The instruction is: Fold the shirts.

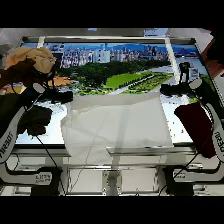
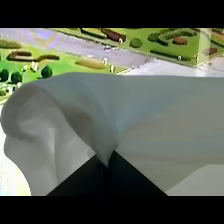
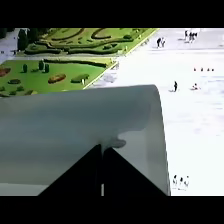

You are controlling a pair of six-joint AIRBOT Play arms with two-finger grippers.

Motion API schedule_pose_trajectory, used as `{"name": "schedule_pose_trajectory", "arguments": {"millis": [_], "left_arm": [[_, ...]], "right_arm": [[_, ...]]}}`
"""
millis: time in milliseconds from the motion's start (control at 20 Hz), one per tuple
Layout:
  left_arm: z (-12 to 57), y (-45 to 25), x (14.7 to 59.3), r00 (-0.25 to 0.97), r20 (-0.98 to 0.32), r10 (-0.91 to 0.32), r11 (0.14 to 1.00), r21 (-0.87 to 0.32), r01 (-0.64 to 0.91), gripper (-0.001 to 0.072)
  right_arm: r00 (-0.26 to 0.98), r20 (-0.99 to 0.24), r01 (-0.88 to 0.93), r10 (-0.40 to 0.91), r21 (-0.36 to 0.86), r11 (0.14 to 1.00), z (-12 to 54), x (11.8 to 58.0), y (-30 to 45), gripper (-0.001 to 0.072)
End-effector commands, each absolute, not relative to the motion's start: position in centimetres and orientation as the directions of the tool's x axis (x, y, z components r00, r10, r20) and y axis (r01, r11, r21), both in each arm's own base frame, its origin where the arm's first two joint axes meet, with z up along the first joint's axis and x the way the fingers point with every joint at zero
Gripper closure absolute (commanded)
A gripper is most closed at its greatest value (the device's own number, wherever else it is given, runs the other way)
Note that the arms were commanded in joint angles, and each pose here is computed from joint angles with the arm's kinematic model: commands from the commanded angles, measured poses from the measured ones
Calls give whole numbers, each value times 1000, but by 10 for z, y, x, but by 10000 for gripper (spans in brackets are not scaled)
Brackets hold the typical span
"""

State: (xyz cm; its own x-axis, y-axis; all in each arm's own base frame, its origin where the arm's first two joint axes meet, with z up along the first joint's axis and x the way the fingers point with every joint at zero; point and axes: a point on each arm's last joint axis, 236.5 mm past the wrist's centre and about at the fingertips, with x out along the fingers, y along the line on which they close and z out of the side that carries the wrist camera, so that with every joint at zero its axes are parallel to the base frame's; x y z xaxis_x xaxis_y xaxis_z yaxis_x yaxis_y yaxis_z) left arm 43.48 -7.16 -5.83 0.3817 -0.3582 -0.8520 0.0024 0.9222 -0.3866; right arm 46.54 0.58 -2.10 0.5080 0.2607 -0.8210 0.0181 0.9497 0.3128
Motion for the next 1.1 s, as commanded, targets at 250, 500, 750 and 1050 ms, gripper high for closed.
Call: {"name": "schedule_pose_trajectory", "arguments": {"millis": [250,500,750,1050], "left_arm": [[-101,-71,402,199,-913,-355,932,-362,1,694],[-101,-71,403,202,-912,-356,932,-364,-1,681],[-98,-68,416,255,-903,-345,928,-369,-53,180],[-34,-61,453,324,-878,-352,928,-372,-1,166]], "right_arm": [[377,-880,61,288,334,941,-73,451,11,685],[359,-890,52,280,318,947,-75,446,9,680],[349,-896,53,273,310,949,-76,444,8,445],[328,-917,68,226,262,963,-54,429,-20,433]]}}
